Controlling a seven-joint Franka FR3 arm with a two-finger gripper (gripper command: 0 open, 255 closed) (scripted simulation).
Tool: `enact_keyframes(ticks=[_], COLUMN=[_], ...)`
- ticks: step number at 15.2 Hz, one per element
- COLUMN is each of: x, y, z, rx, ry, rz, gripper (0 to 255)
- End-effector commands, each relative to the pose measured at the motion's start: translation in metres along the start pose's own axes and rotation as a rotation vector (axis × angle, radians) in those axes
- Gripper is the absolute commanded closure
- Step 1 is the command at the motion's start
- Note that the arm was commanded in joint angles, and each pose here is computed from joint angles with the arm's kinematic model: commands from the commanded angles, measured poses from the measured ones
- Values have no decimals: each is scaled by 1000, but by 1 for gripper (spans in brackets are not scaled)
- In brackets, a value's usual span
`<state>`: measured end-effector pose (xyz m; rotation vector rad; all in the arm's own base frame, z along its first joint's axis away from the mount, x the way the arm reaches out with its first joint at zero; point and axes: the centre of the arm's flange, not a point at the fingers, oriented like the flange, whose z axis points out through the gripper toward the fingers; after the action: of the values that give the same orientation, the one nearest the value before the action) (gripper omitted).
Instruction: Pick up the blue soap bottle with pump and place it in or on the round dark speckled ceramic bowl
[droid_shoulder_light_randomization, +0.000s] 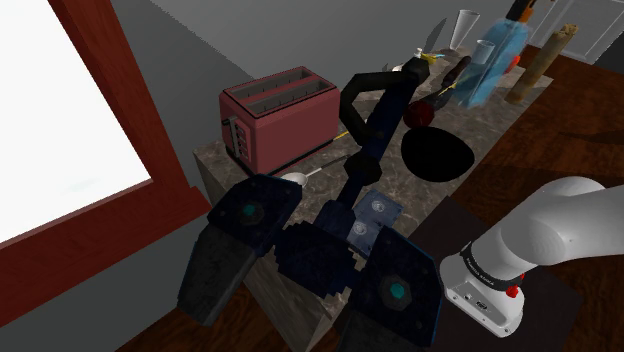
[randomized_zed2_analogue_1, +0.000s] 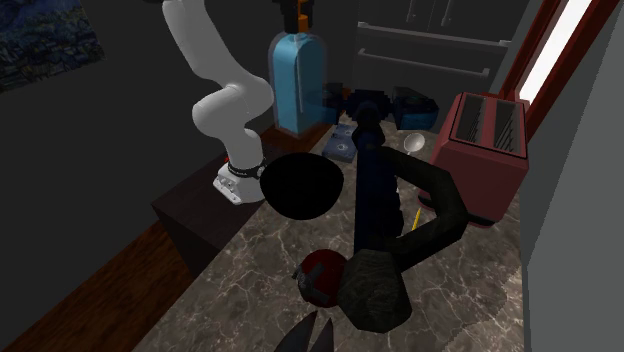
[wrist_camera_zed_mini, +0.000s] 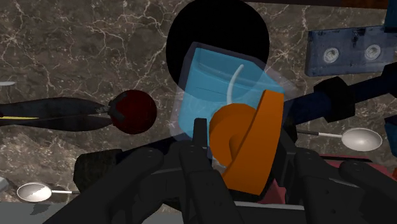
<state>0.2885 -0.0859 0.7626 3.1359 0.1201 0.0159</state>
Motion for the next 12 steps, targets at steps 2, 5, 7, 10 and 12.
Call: enact_keyframes(ticks=[2, 5, 7, 10, 12], x=[0, 0, 0, -1, -1], y=[0, -1, -1, -1, -1], z=[15, 31, 42, 58, 68], rx=[0, 0, 0, 0, 0], ry=[0, 0, 0, 0, 0], rz=[0, 0, 0, 0, 0], gripper=[255, 255, 255, 255, 255])
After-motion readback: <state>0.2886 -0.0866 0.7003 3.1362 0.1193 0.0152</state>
